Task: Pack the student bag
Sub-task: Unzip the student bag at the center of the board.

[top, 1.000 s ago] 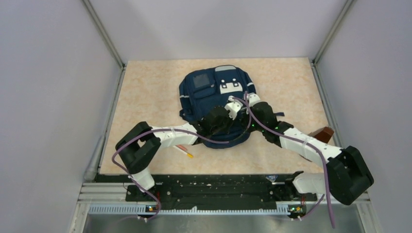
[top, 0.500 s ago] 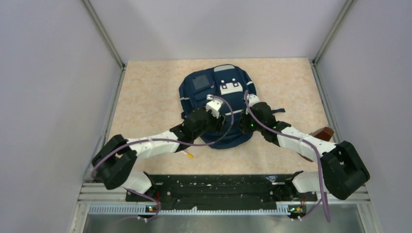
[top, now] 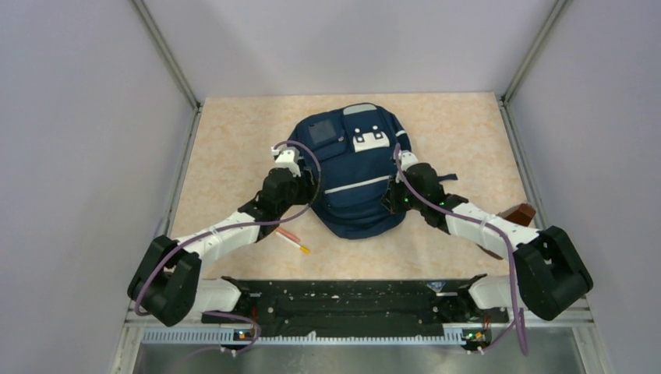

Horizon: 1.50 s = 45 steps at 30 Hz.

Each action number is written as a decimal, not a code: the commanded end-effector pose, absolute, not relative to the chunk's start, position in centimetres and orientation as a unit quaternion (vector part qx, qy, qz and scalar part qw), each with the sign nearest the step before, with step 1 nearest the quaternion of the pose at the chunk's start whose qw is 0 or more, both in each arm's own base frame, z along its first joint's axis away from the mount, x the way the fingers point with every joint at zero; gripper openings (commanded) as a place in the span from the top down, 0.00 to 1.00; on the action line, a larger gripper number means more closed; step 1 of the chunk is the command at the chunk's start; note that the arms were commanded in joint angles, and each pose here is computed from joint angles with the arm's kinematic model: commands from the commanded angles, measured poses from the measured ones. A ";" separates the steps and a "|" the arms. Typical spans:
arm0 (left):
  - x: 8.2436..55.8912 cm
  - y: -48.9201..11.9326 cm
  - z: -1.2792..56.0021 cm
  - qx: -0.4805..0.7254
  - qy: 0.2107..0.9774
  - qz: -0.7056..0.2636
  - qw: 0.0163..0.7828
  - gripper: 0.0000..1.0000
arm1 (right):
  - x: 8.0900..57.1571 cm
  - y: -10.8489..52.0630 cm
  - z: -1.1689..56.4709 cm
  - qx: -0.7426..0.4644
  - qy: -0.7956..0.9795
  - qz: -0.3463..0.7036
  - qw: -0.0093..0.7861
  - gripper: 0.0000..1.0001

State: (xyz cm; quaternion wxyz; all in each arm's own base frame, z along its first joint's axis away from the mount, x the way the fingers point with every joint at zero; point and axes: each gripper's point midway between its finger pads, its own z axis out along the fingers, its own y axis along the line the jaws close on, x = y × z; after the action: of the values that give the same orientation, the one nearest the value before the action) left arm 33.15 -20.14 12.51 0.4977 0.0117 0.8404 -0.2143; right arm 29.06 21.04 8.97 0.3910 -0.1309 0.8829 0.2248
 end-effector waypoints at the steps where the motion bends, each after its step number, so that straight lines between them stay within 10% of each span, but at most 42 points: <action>1: 33.8 -21.5 14.2 -0.022 0.816 -0.285 0.502 0.33 | 29.3 20.7 8.7 -0.124 0.883 0.225 0.393 1.00; 12: 35.6 -23.0 13.1 -0.026 0.810 -0.325 0.487 0.35 | 28.9 20.7 8.1 -0.119 0.886 0.229 0.386 1.00; 27: 35.1 -26.1 13.2 0.013 0.803 -0.393 0.449 1.00 | 27.9 21.0 8.9 -0.110 0.879 0.245 0.393 1.00; 45: 34.7 -26.1 13.4 -0.022 0.791 -0.419 0.446 1.00 | 26.4 37.6 9.9 -0.224 0.827 0.339 0.389 1.00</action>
State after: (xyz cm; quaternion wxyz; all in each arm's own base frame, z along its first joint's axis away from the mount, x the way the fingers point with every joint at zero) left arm 35.08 -24.11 10.06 0.4254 -0.0510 0.8261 -0.3659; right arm 25.72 32.04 7.42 0.3707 -0.1928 0.8647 0.2786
